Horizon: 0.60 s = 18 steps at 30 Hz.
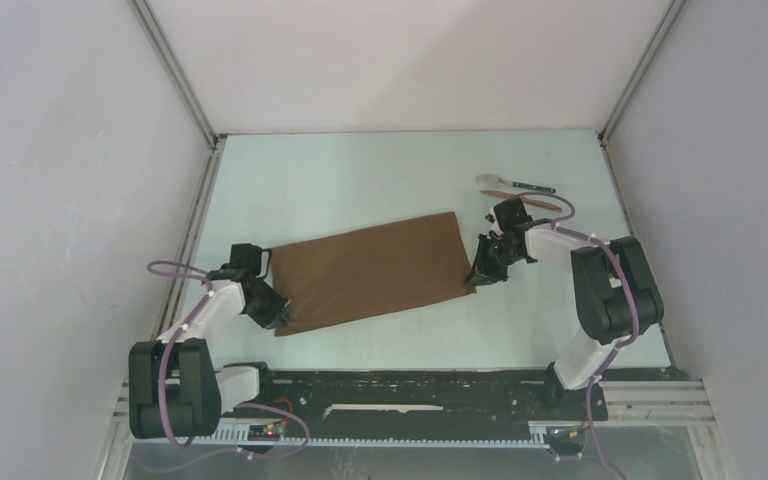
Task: Fold the napkin into a case and place the utensils inside
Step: Fold and flatten the napkin at the center of the board.
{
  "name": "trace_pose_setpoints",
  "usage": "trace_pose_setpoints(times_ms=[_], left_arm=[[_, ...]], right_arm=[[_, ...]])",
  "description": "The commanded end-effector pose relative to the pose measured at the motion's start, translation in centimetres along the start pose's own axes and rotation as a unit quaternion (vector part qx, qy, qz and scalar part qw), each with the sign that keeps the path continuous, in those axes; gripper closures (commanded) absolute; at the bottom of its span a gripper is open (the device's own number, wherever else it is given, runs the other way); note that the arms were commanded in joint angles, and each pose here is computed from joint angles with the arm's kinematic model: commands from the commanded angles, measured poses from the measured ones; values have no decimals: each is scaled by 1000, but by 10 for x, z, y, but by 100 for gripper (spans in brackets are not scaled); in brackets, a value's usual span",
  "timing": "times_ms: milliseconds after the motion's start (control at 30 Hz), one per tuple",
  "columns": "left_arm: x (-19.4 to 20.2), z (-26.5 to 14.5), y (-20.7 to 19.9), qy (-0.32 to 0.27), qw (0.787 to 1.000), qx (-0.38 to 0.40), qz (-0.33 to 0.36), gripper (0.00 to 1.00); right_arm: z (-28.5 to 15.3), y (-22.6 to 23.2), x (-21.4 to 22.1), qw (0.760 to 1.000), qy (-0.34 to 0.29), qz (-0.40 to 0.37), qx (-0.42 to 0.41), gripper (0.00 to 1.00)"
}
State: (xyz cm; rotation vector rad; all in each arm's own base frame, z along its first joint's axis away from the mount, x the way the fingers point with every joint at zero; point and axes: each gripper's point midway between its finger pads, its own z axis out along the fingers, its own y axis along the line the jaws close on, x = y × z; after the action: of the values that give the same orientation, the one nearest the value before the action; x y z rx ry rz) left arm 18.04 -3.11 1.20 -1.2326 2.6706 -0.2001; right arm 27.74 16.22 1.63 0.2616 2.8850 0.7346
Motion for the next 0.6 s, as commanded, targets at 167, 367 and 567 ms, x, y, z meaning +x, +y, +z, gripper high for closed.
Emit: trace_pose_setpoints(times_ms=[167,367,567], left_arm=[[-4,-7,-3,-14,1000,6,-1,86],[1,-11,-3,-5,1000,11,-2,86],[-2,-20,-6,-11,1000,16,-4,89]], right_arm=[[-24,14,-16,999,-27,-22,16,65],[-50,11,-23,994,-68,-54,59,44],[-56,19,-18,992,-76,-77,61,43]])
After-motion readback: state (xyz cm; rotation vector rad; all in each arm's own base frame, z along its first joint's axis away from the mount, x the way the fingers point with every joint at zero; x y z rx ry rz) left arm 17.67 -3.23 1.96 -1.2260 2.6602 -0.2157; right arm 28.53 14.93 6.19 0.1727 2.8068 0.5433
